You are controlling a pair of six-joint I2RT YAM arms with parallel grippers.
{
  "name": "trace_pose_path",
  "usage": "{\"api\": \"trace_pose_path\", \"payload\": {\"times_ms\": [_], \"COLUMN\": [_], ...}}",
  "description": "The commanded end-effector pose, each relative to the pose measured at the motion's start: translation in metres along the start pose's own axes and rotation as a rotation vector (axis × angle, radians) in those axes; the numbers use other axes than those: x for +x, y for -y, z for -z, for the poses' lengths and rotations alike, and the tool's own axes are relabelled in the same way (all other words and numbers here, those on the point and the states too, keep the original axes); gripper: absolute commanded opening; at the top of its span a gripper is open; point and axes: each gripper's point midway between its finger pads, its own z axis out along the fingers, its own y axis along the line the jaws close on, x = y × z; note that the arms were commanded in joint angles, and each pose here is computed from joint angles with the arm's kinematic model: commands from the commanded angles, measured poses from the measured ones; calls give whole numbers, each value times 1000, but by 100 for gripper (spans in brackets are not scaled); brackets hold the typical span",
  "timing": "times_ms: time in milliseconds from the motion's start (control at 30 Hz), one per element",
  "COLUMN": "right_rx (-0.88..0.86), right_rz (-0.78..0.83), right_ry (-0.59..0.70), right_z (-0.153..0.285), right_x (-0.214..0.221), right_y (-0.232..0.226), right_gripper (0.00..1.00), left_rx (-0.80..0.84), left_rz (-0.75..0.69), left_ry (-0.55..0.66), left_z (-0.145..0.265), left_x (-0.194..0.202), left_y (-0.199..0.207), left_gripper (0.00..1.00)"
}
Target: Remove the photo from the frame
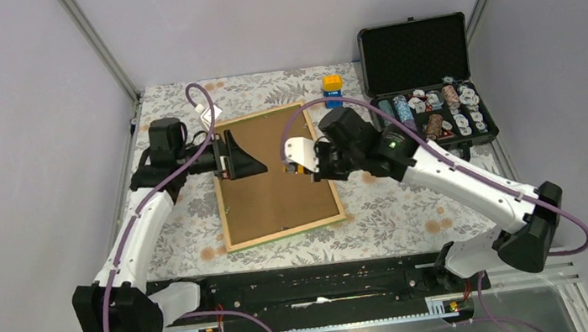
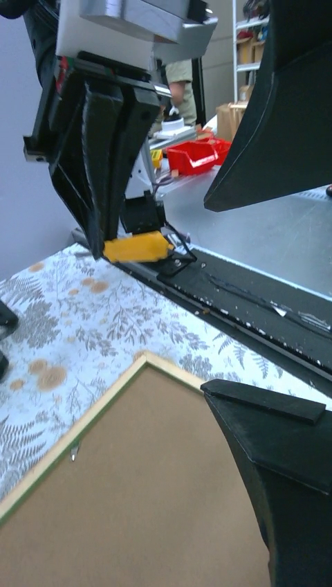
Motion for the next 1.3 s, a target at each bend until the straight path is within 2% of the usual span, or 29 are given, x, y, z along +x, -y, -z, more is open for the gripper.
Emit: {"api": "trace_pose_path", "payload": {"times_ms": [0, 133, 333, 633, 1067, 1233, 1267], "right_rx": [87, 96, 63, 60, 67, 66, 74], "right_rz": [-39, -17, 9, 14, 24, 1, -11], "right_ry": [42, 69, 86, 73, 67, 74, 71], "right_z": [-1, -9, -20, -36, -40, -39, -39], "right_x": [-33, -50, -68, -76, -78, -80, -80], "right_y": [17, 21, 11, 8, 8, 7, 9], "right_gripper": [0, 0, 0, 0, 0, 0, 3], "left_rx": [103, 139, 173, 186, 190, 184, 183], "left_rz": [6, 59, 77, 104, 129, 132, 122], "left_ry": [28, -8, -55, -79, -83, -77, -73], "left_z": [-10, -22, -36, -47, -51, -52, -51], "left_x": [-9, -1, 8, 15, 17, 19, 19], "left_y": [27, 25, 27, 26, 23, 19, 19], "left_gripper": [99, 98, 89, 59, 33, 17, 14]}}
